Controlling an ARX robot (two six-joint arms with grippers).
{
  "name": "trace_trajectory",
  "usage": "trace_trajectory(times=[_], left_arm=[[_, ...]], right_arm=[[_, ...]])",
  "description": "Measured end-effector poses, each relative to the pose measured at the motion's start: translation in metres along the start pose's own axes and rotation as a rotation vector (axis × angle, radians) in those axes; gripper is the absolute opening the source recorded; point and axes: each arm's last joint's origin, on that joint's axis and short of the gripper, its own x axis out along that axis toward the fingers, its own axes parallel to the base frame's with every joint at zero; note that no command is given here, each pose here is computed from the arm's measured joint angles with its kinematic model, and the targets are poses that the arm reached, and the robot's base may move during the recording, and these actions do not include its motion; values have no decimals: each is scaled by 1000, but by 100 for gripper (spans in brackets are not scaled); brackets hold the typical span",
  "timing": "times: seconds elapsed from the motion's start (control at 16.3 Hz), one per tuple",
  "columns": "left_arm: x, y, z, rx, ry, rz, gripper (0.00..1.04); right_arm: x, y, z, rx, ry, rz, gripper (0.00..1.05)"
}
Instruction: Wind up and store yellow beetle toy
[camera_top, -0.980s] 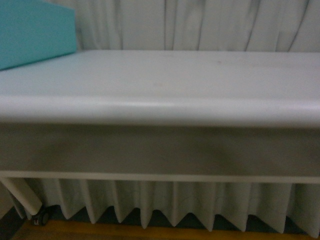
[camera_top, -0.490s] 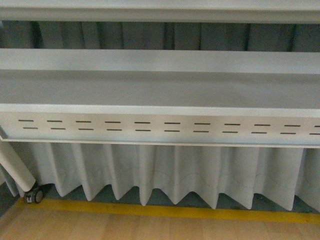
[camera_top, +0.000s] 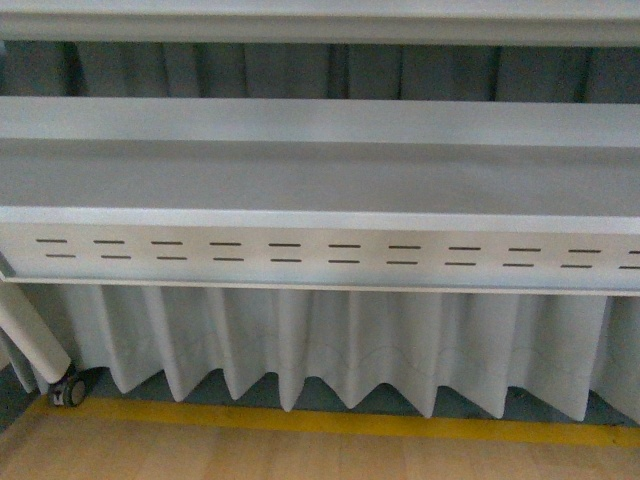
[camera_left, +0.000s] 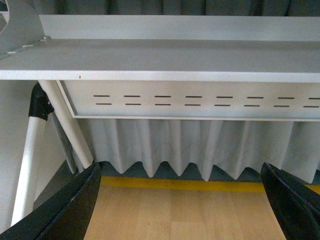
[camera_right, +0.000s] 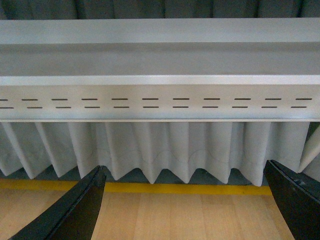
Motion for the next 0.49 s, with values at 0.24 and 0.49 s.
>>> trace_trajectory(times=[0.24, 0.49], left_arm=[[0, 0, 0, 0, 0, 0, 98], [0, 0, 0, 0, 0, 0, 98]], right_arm=[[0, 0, 0, 0, 0, 0, 98], [0, 0, 0, 0, 0, 0, 98]])
